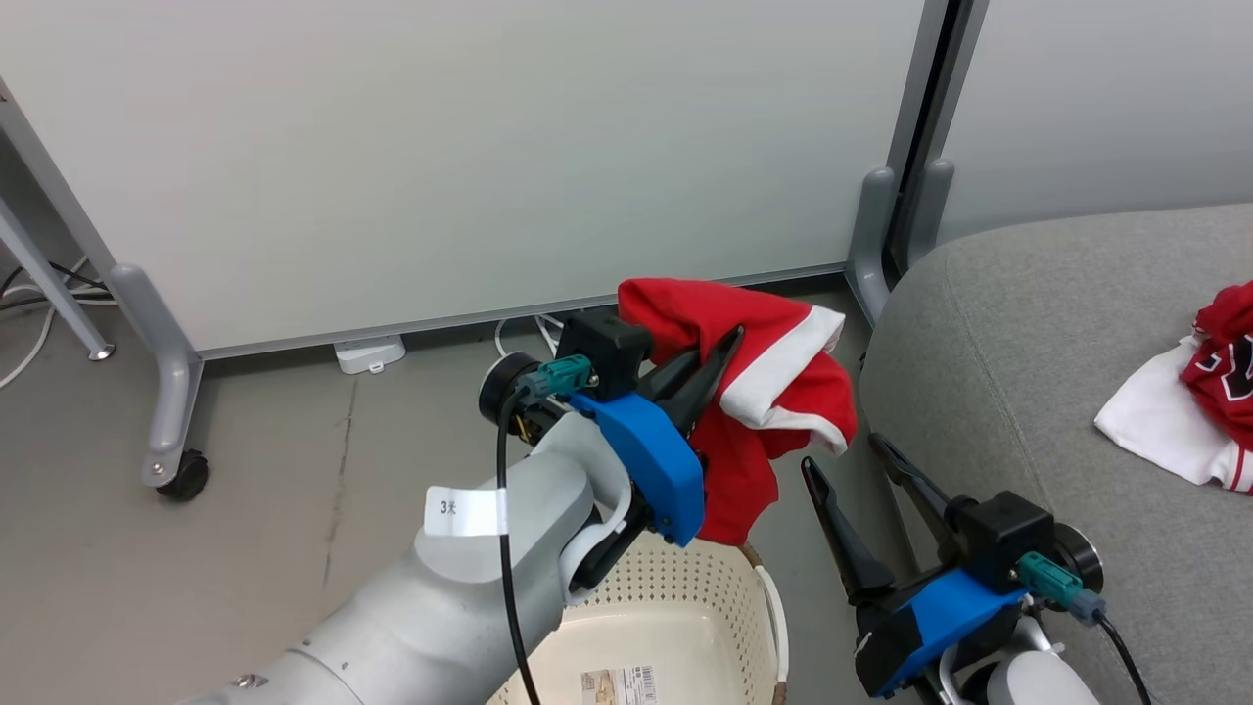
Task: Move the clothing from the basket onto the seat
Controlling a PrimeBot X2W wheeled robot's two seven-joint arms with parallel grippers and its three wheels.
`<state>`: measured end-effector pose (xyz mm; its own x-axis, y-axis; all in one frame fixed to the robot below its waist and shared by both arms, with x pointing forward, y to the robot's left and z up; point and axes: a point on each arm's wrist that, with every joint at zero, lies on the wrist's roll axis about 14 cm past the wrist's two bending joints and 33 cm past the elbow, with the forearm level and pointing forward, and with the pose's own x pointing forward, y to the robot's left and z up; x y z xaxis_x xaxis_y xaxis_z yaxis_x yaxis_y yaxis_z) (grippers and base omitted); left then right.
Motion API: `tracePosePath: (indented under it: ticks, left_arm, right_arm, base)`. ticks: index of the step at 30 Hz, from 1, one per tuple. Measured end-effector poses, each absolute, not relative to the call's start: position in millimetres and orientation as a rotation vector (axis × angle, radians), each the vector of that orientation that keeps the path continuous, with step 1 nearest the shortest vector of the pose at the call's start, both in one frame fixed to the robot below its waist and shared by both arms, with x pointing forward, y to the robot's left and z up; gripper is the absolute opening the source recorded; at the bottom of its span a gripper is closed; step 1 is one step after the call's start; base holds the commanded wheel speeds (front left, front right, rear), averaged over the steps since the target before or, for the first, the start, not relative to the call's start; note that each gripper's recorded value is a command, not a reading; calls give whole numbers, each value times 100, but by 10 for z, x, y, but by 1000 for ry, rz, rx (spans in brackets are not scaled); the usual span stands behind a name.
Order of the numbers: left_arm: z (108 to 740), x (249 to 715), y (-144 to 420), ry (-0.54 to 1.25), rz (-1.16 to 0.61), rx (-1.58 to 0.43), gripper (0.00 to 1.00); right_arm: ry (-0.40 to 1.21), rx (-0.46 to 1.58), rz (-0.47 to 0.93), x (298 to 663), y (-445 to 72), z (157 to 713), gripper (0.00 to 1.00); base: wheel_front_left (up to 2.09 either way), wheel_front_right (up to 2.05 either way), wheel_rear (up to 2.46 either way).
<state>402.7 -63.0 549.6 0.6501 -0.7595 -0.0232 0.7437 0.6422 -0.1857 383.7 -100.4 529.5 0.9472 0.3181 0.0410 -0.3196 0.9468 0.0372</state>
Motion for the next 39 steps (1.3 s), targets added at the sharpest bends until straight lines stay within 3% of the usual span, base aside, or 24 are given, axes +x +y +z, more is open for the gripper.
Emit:
tracePosePath:
  ticks: [21, 31, 39]
  left_arm:
    - [5592, 4062, -790, 99, -899, -152, 0]
    - [5562, 4086, -836, 105, -912, -153, 0]
    - [5527, 4122, -818, 112, -908, -161, 0]
  right_arm:
    - [-30, 49, 336, 3794, -969, 5314, 100]
    - [-28, 2, 400, 3983, -810, 5412, 100]
    - [85, 3, 462, 4146, -602, 5181, 100]
  base:
    - [0, 0, 0]
    - [0, 0, 0]
    - [0, 0, 0]
